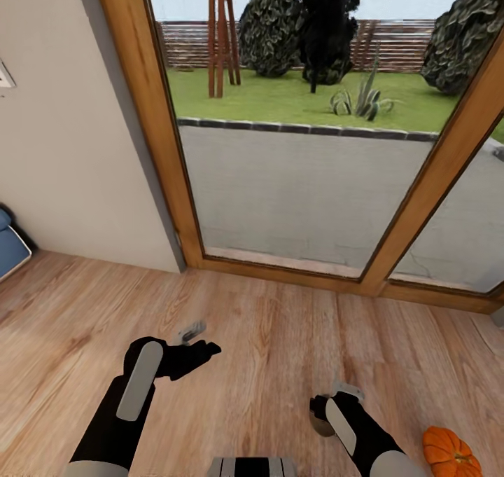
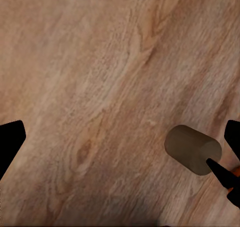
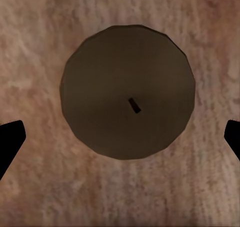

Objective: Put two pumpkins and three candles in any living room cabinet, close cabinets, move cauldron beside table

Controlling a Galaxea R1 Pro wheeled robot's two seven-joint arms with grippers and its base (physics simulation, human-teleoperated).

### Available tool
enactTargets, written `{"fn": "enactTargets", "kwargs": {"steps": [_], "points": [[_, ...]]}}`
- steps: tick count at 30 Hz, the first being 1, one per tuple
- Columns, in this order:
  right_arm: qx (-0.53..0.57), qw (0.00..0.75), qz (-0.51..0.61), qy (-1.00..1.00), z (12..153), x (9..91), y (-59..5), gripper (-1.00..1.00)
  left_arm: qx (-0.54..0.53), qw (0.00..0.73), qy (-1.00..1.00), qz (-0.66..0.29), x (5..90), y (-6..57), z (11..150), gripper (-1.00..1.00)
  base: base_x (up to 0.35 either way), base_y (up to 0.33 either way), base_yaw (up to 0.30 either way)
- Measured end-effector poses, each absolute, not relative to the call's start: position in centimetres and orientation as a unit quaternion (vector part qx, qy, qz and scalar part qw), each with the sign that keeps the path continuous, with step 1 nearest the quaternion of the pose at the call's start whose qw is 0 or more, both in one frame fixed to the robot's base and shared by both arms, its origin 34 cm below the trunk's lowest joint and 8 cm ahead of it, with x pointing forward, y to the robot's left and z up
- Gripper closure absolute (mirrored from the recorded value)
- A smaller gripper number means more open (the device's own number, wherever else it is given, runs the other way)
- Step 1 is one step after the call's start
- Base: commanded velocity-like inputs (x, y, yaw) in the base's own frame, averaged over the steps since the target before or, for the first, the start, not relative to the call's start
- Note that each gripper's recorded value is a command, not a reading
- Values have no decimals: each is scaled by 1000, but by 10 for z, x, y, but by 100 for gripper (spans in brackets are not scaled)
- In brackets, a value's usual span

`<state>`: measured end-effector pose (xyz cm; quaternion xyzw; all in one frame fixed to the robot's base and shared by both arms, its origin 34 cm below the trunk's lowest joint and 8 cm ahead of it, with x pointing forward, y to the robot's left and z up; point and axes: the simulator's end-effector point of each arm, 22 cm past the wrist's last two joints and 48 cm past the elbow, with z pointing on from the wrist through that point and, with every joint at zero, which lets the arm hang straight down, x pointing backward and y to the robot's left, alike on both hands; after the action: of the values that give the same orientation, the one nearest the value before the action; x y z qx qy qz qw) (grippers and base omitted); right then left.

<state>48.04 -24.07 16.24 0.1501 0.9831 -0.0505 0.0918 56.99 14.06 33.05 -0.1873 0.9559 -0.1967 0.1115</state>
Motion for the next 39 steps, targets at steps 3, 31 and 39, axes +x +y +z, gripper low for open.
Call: {"fn": "enactTargets", "kwargs": {"steps": [3,31,39], "points": [[150,86,-51,984,157,476,-241,-100,-189,105,957,-196,568,140,324,-100,0,0,0],[149,76,-53,984,149,469,-241,-100,-198,70,959,-189,533,140,295,-100,34,0,0],[149,76,-53,984,149,469,-240,-100,-198,71,959,-189,533,140,295,-100,147,0,0]]}}
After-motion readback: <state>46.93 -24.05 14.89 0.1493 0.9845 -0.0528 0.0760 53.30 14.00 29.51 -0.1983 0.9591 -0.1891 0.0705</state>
